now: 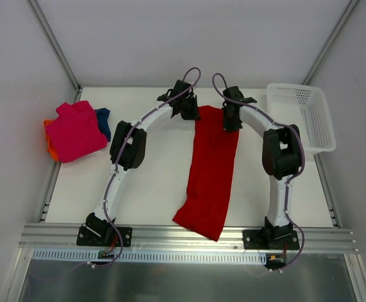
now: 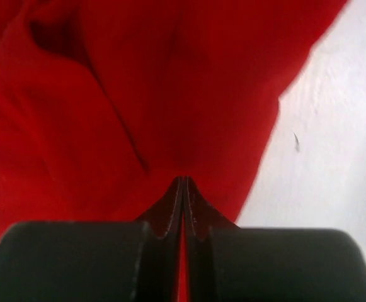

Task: Fold and stack the t-shirts
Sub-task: Fold the tshirt

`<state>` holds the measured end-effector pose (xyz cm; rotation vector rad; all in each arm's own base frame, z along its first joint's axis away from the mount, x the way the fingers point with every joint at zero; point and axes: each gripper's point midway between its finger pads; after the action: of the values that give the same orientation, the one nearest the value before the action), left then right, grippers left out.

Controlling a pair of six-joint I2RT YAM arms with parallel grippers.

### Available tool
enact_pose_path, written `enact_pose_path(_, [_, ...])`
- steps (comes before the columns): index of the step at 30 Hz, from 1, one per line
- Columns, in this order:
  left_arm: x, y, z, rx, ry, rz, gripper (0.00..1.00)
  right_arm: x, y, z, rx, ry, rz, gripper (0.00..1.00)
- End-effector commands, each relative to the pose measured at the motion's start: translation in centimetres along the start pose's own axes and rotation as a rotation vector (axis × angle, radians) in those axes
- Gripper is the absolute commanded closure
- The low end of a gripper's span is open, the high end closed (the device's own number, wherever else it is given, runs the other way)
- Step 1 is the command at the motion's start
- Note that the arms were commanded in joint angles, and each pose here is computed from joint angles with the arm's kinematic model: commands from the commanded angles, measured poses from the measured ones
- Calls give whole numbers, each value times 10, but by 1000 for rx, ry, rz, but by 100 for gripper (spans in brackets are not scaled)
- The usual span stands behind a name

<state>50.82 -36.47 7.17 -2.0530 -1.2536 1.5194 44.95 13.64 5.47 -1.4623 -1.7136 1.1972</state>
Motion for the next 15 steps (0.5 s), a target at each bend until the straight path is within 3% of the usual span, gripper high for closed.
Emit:
enact_pose_path(1, [-9,5,-3,25,-38,55,100,4,6,-15,-11,21,31,100])
enact_pose_path(8, [17,30,-4,48,-120,40,100,14,32,-21,24,13,29,100])
enact_pose_path(15, [40,30,-37,-19,-182,20,100,26,46,-37,17,18,-6,100])
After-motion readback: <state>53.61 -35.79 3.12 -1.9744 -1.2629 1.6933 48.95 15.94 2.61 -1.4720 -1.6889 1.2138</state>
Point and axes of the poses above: each gripper's point midway between its finger pads, its own y axis out along the fingers, its own x axis along the line the jaws close on, z = x × y, and after that the axes turned 14 degrees about -y, right-handed
